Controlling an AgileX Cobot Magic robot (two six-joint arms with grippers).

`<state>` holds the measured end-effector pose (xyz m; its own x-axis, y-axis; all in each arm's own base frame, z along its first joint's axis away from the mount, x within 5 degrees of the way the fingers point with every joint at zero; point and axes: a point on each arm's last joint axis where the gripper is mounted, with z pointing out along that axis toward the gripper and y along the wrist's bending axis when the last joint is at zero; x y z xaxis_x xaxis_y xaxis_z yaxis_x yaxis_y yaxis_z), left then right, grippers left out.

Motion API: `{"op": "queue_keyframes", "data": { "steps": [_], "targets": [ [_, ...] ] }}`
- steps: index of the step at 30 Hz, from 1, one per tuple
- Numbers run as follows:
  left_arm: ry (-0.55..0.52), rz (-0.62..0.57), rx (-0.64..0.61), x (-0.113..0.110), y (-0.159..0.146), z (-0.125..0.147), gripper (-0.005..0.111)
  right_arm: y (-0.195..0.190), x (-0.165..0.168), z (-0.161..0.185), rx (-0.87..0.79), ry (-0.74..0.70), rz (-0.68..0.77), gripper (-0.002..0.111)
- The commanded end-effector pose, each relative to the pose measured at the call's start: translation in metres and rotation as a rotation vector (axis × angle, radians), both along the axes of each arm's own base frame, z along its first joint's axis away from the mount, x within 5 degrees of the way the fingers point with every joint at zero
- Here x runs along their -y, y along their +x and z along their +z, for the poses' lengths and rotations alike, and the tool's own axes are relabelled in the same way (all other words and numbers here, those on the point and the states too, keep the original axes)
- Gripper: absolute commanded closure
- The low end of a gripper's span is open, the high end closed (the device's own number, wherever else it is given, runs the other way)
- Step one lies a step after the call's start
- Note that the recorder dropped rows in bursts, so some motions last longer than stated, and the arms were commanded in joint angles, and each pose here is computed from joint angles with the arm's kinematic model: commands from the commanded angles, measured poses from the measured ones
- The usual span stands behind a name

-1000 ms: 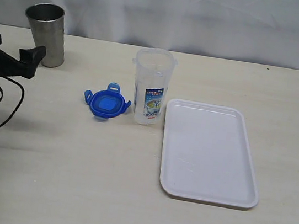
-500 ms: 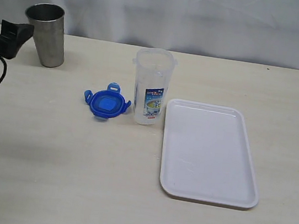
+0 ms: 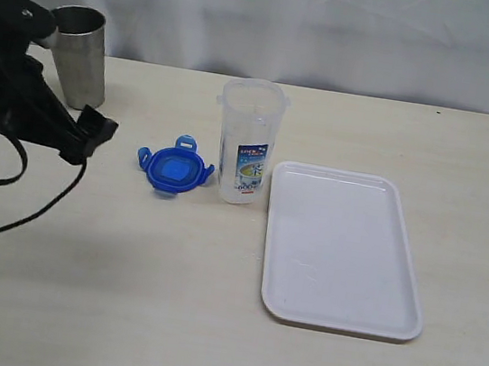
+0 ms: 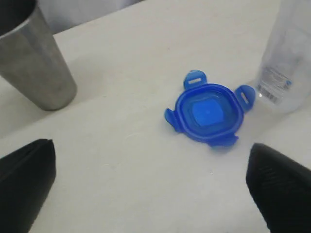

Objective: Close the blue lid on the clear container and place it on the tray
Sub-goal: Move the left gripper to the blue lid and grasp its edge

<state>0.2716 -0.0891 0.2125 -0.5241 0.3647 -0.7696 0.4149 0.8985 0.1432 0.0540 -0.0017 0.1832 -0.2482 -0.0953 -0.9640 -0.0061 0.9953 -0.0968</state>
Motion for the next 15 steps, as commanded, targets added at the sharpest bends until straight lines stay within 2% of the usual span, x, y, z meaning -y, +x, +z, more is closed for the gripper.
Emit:
{"op": "queue_keyframes", "data": {
  "steps": [1,4,6,11,15],
  "targets": [
    [-0.063,-0.008,-0.05,0.017,0.003,-0.015,0.014,0.0,0.0,0.0,0.001,0.002,0.001,0.104],
    [-0.132,0.032,-0.087,0.021,0.008,-0.026,0.041,0.0,0.0,0.0,0.001,0.002,0.001,0.104],
    [-0.165,0.062,-0.11,0.022,0.011,-0.033,0.053,0.0,0.0,0.0,0.001,0.002,0.001,0.104],
    [-0.074,0.12,-0.215,0.023,0.03,-0.049,0.054,0.0,0.0,0.0,0.001,0.002,0.001,0.104],
    [-0.052,0.147,-0.251,0.026,0.046,-0.057,0.054,0.0,0.0,0.0,0.001,0.002,0.001,0.104]
  ]
}}
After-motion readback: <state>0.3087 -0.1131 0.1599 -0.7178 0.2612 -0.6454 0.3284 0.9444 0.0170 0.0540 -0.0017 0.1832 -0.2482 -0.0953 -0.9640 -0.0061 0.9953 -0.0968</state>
